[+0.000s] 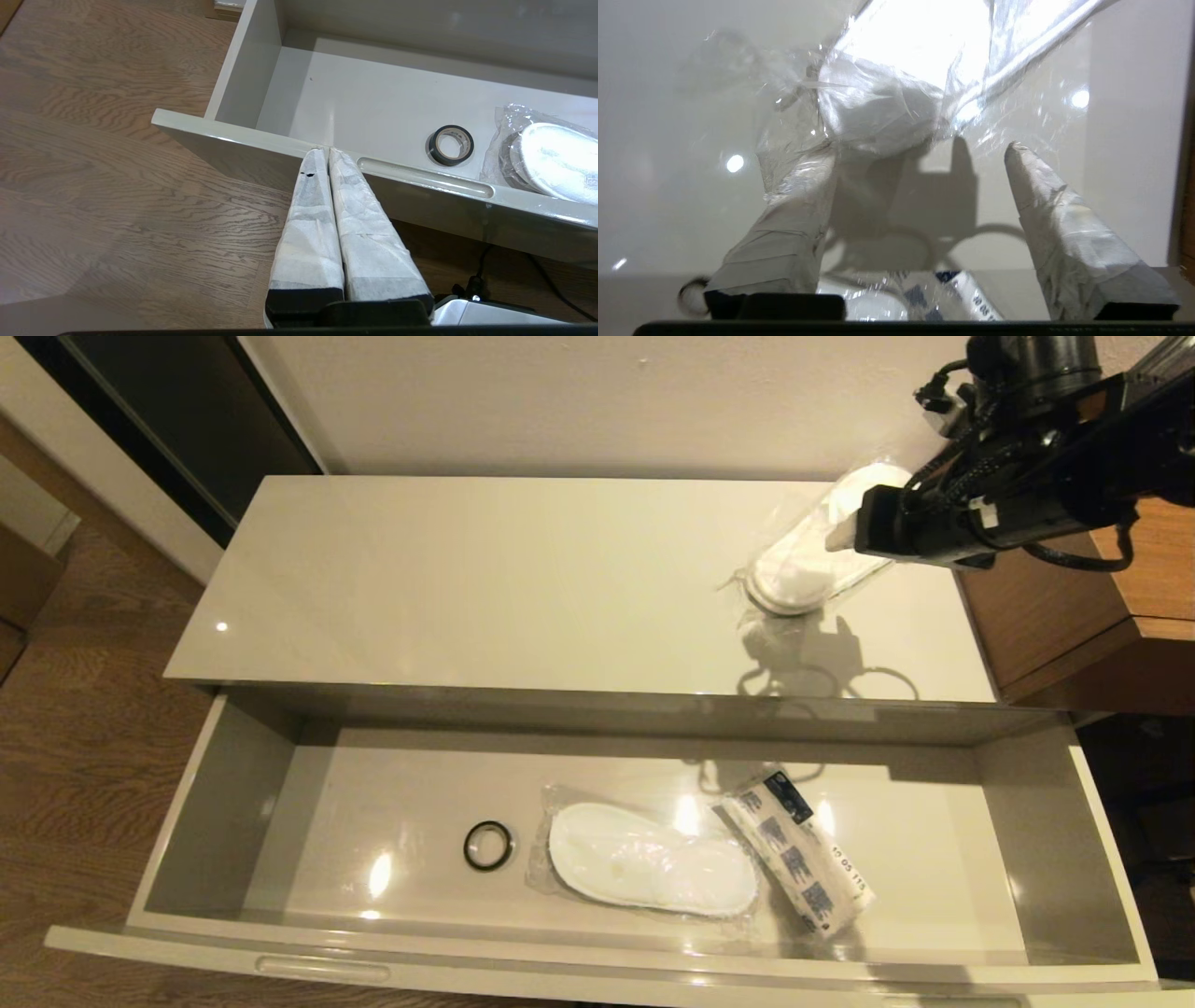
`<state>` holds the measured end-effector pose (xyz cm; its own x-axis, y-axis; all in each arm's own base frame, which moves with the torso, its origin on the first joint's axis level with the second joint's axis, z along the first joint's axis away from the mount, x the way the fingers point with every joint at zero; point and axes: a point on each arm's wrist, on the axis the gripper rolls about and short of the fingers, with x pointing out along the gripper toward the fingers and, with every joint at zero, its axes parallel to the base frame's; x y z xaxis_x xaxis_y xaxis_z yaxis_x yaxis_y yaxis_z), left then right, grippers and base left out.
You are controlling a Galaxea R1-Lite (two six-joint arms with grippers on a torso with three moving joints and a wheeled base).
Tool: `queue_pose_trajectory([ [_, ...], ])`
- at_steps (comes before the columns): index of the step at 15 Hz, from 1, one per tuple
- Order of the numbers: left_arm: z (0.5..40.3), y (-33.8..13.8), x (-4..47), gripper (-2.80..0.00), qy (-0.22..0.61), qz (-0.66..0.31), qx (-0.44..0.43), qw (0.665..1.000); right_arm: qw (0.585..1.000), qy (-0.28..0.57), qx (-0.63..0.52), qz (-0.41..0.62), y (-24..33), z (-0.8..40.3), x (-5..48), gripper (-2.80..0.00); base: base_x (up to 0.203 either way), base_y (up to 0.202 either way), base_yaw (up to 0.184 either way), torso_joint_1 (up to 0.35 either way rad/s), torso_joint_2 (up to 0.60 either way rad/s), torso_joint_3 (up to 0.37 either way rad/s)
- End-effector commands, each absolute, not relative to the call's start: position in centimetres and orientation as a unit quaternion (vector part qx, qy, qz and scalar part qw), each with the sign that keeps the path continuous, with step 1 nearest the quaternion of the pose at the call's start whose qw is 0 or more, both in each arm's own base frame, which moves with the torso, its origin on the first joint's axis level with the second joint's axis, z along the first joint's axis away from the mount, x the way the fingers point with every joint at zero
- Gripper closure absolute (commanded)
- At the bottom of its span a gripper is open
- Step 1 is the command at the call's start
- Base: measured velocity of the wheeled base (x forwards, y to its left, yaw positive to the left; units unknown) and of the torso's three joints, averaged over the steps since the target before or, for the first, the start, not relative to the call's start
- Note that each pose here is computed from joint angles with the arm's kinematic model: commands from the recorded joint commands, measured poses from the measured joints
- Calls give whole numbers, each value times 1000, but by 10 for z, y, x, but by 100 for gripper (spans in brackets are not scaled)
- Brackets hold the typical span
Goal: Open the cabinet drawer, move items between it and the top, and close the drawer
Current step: Pick up the disposable slippers on the table
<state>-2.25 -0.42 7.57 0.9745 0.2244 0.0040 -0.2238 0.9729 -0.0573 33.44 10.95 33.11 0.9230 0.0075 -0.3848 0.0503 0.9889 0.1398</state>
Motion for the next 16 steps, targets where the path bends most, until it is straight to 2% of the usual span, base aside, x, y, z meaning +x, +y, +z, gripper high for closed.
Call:
queue_pose_trajectory([
  [1,75,-5,-25,0,-25,113,-27,993,979,188,55,-50,131,317,343,-280,0,0,0,0,0,0],
  [6,75,-5,-25,0,-25,113,-28,993,976,189,64,-87,140,282,371,-280,0,0,0,0,0,0],
  [16,75,-5,-25,0,-24,113,-29,993,970,177,121,-112,136,253,398,-280,0,0,0,0,0,0],
])
